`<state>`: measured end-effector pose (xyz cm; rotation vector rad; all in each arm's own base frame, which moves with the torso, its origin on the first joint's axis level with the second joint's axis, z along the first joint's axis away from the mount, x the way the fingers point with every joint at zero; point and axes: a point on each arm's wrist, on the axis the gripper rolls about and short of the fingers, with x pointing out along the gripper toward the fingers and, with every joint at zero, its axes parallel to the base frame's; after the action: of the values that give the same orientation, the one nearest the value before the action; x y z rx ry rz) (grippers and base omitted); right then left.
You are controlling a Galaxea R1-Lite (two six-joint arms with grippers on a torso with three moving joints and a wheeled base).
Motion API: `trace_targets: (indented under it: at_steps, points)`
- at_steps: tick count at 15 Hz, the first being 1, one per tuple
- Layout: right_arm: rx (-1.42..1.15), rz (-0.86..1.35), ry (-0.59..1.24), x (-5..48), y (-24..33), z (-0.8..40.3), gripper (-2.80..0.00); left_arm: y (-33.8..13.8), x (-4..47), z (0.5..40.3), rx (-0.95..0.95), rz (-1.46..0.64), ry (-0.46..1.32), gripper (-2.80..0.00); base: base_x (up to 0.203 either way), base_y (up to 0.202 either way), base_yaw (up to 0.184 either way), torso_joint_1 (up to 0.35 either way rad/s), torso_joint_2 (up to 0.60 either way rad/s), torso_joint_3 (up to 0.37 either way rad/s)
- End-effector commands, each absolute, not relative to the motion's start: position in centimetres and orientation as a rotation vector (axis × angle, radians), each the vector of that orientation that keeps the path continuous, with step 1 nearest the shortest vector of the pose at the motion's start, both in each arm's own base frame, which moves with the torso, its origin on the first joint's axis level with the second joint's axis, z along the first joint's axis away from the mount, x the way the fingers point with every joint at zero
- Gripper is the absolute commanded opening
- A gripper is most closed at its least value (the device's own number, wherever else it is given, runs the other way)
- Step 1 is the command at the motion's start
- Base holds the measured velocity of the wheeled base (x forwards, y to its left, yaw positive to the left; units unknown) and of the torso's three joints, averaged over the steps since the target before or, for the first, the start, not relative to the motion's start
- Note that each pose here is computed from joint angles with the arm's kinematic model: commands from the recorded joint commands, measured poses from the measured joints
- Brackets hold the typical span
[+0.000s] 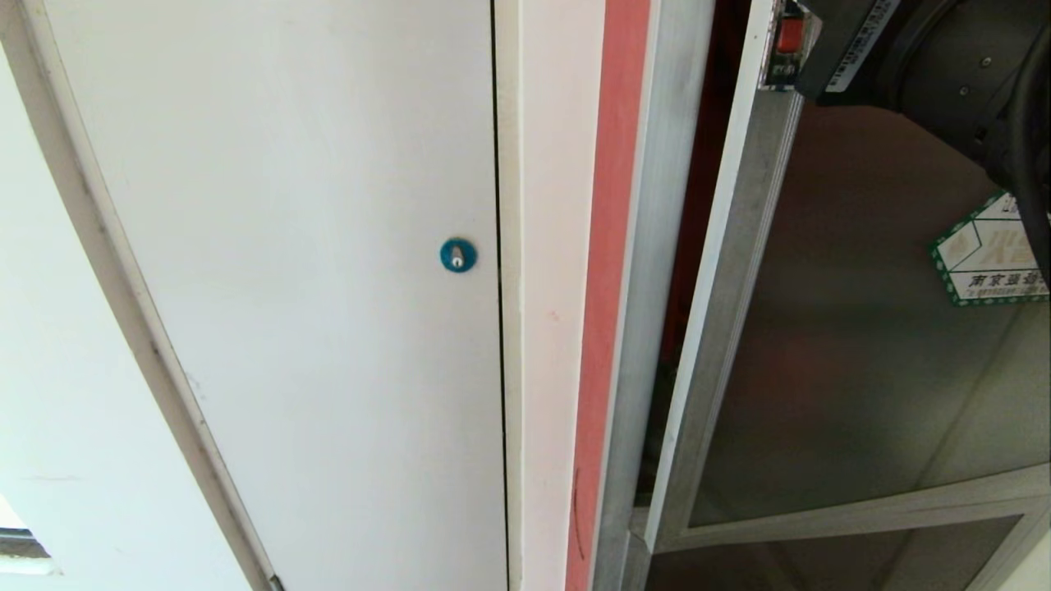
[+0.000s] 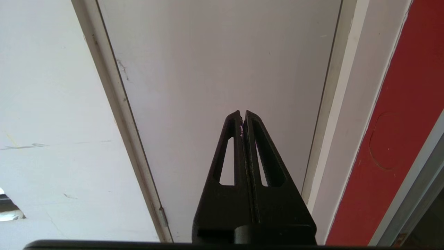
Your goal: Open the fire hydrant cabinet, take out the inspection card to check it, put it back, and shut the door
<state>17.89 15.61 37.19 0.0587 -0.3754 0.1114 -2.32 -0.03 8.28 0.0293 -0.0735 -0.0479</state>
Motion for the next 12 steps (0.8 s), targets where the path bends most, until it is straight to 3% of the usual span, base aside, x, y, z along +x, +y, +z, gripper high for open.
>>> trace_targets:
  at_steps: [1,12]
  points:
    - [0.062,0.109,-0.381,17.8,15.6,37.4,0.0,0.0,-2.1,7.5,0.029,-0.048,-0.047,-2.8,0.0,0.0,0.0,0.0,0.0,0.0]
    - [0.014,0.223,-0.367,14.5,12.9,36.1,0.0,0.0,-2.1,7.5,0.029,-0.05,-0.047,-2.8,0.0,0.0,0.0,0.0,0.0,0.0]
